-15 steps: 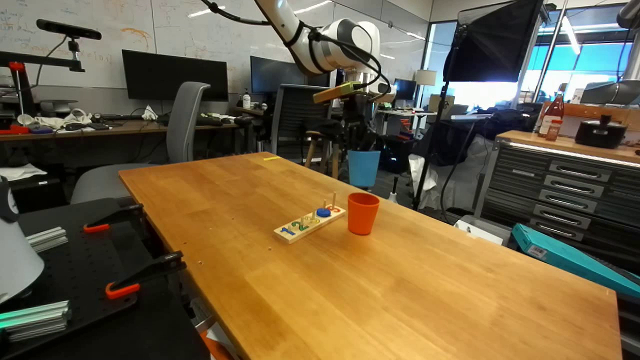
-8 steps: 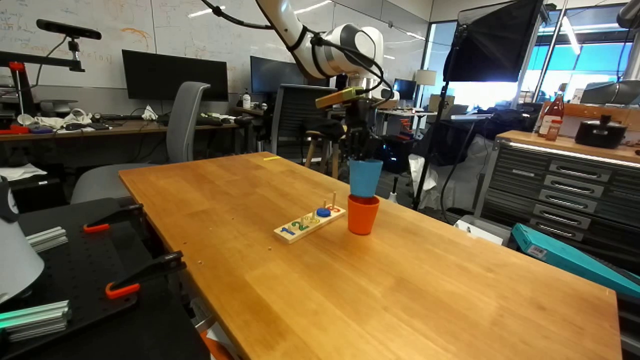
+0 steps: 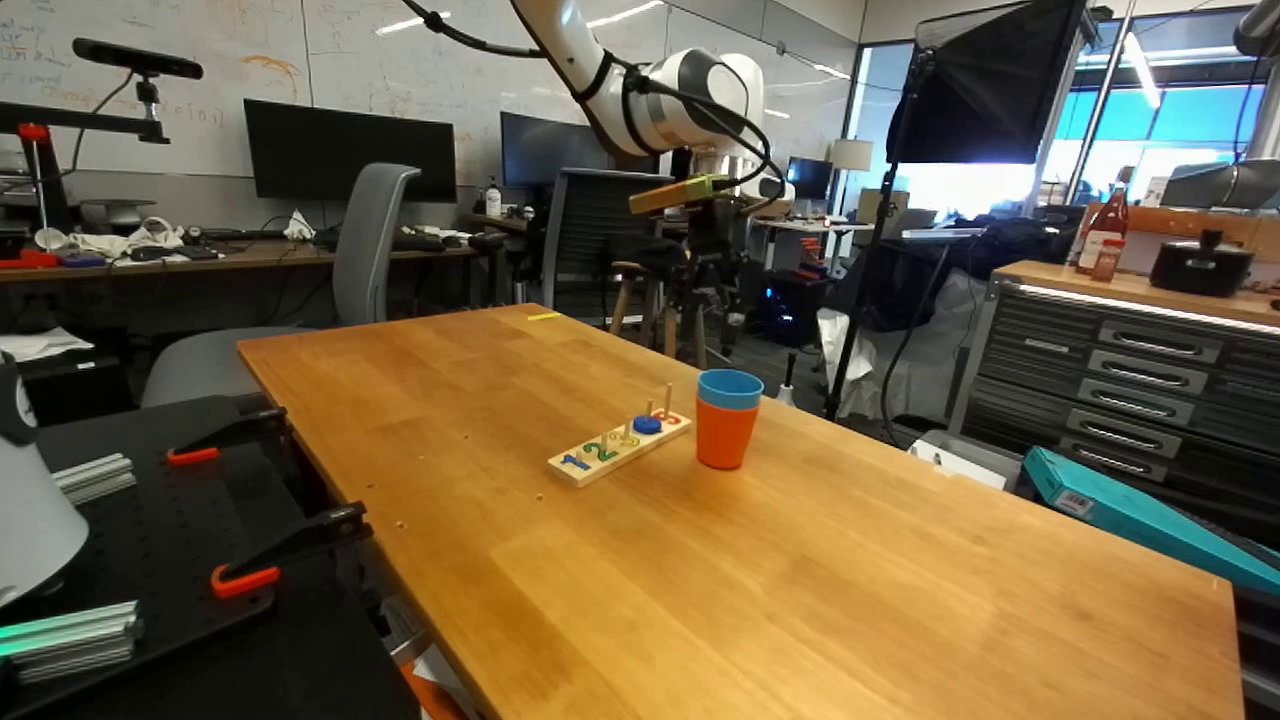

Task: Put the blue cup in the orange cup

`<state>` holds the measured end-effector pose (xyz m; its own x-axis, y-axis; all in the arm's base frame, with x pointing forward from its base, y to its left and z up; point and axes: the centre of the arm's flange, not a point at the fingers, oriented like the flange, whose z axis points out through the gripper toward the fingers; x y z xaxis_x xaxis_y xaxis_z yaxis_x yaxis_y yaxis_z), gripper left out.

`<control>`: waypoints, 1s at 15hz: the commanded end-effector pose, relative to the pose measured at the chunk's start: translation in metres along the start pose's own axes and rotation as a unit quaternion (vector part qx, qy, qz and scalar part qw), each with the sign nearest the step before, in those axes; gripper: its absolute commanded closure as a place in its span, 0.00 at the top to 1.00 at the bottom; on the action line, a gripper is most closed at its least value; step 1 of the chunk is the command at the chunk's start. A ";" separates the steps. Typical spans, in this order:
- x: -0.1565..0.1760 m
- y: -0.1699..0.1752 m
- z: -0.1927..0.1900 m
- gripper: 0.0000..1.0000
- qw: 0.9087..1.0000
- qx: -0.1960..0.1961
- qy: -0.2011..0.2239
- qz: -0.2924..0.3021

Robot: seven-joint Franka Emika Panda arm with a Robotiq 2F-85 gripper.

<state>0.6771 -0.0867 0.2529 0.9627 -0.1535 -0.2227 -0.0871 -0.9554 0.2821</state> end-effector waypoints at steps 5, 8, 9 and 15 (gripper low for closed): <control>-0.015 -0.021 -0.093 1.00 0.990 0.037 0.053 -0.127; -0.034 -0.034 -0.131 0.99 0.986 0.043 0.077 -0.145; -0.041 -0.037 -0.143 1.00 0.984 0.047 0.084 -0.149; -0.045 -0.040 -0.162 1.00 0.986 0.048 0.079 -0.139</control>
